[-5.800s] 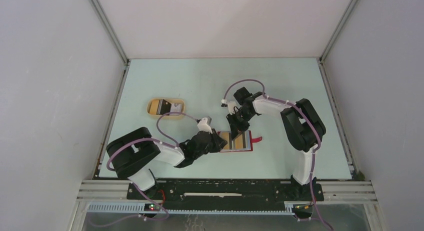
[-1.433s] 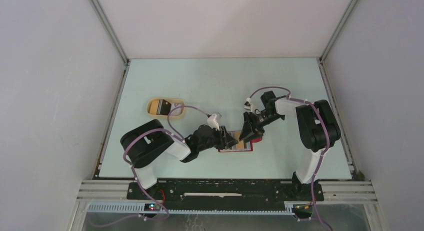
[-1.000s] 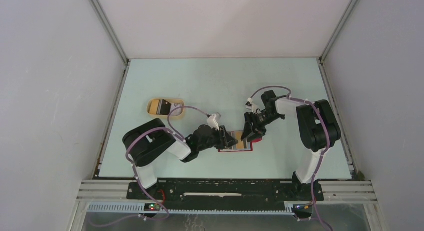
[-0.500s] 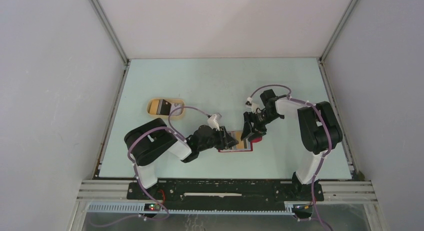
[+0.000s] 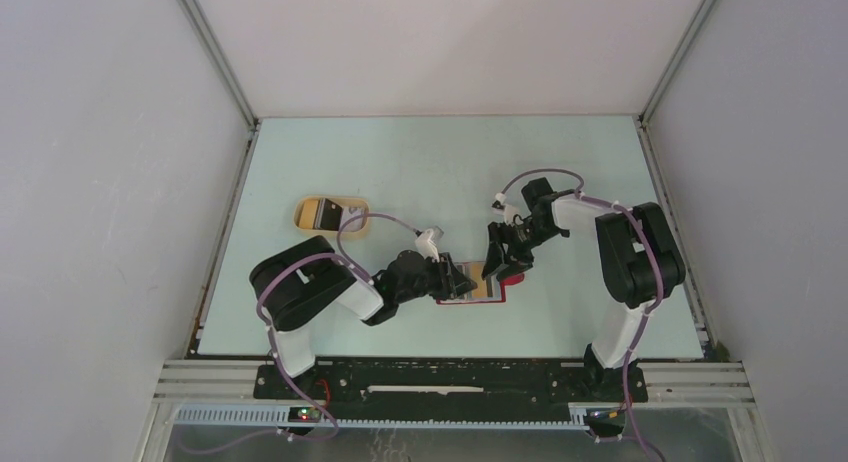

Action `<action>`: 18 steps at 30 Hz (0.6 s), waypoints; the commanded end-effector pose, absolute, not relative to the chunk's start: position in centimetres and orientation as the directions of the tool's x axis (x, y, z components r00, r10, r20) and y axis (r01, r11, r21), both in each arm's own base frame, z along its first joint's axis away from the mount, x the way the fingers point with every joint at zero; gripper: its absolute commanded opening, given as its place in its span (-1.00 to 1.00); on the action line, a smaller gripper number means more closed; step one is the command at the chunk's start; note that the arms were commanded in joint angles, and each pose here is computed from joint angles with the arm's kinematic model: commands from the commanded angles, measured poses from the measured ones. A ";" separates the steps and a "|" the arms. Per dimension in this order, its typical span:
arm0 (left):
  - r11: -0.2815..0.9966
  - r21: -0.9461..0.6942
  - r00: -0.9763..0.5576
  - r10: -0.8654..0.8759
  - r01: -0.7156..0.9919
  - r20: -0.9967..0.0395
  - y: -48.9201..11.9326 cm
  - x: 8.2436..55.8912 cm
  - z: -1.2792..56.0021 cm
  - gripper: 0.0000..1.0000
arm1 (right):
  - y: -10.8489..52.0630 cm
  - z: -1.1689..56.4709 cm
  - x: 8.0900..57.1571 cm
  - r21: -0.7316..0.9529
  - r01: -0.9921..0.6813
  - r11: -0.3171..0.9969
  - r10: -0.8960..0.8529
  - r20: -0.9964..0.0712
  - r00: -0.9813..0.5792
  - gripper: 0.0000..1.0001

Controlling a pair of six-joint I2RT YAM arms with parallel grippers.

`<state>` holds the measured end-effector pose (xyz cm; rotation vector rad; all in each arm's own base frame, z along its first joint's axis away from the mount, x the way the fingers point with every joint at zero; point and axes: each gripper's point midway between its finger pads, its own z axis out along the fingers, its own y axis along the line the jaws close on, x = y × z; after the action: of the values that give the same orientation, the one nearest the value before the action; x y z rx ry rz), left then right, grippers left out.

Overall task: Put the credit cards into the card holder
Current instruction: Turn over the card slot in the card holder.

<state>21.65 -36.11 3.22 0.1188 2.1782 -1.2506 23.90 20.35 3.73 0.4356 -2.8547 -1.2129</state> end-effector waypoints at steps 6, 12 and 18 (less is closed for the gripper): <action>0.522 -0.768 -0.816 -0.211 0.371 -0.538 -37.0 21.9 3.2 -0.26 | 22.0 5.3 23.8 0.796 -0.246 0.553 -0.264 -0.113 -0.958 0.26; 0.517 -0.769 -0.812 -0.216 0.376 -0.542 -36.9 21.9 3.6 -0.26 | 22.3 6.4 23.8 0.835 -0.232 0.498 -0.255 -0.115 -0.960 0.21; 0.500 -0.778 -0.810 -0.225 0.380 -0.541 -36.9 21.9 4.0 -0.24 | 22.1 6.6 24.2 0.847 -0.213 0.487 -0.236 -0.107 -0.966 0.22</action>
<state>21.52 -36.45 3.14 0.1267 2.1804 -1.2819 23.65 21.30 5.21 0.3962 -2.7404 -1.4065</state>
